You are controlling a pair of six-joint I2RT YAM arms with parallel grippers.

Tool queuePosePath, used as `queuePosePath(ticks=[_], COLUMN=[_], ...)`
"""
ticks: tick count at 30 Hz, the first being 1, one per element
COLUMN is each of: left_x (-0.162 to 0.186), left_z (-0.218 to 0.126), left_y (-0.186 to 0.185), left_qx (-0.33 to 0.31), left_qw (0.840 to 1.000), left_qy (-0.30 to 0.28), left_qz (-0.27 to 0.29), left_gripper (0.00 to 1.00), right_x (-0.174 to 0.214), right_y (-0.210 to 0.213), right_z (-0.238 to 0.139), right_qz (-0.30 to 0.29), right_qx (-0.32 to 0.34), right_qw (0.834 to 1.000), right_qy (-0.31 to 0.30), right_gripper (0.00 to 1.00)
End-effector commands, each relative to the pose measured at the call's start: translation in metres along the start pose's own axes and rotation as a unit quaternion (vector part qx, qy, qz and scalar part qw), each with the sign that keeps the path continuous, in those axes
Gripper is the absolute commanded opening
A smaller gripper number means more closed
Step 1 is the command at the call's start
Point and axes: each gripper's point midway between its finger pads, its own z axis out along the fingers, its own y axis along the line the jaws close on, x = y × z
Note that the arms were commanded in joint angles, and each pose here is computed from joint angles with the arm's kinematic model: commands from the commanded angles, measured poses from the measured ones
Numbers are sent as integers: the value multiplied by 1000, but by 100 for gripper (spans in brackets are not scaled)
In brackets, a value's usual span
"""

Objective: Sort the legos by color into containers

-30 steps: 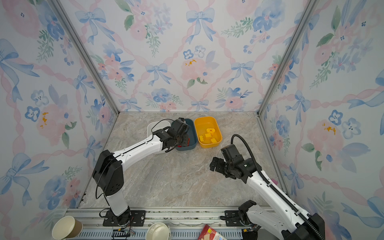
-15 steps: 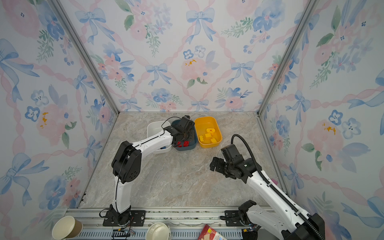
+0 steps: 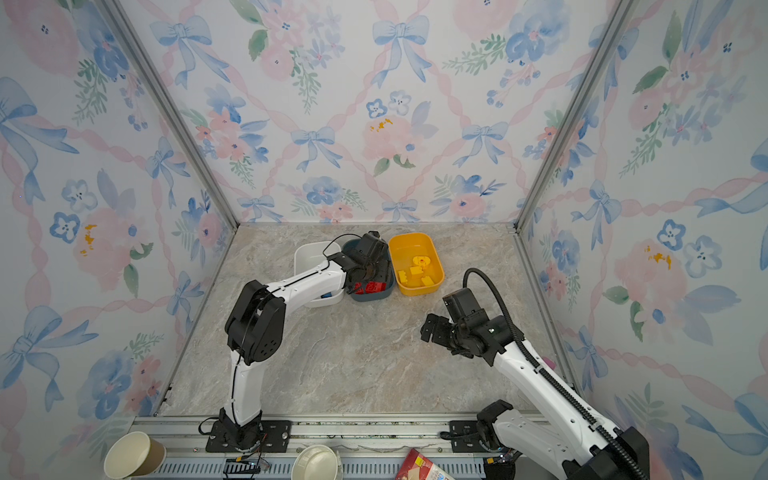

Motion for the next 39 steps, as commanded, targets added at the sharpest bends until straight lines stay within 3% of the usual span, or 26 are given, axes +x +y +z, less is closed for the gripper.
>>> queuePosePath(ticks=[1, 14, 19, 30, 39], left_x=[-22, -10, 0, 22, 53], left_z=[-34, -116, -141, -185, -193], left_y=[5, 62, 95, 186, 250], left_qx=[-1, -64, -99, -201, -249], left_qw=[999, 988, 981, 944, 918], left_qy=[-44, -137, -167, -259, -305], left_qz=[1, 10, 7, -15, -40], left_gripper=[79, 97, 98, 98, 98], right_x=[-3, -45, -69, -127, -159], right_y=[-6, -22, -22, -50, -64], right_z=[-3, -19, -24, -17, 15], right_qz=[-10, -63, -94, -144, -201], right_qx=[15, 52, 57, 120, 138], right_qw=[1000, 995, 990, 965, 937], right_qy=[0, -64, -90, -184, -249], right_gripper=[97, 97, 97, 97, 97])
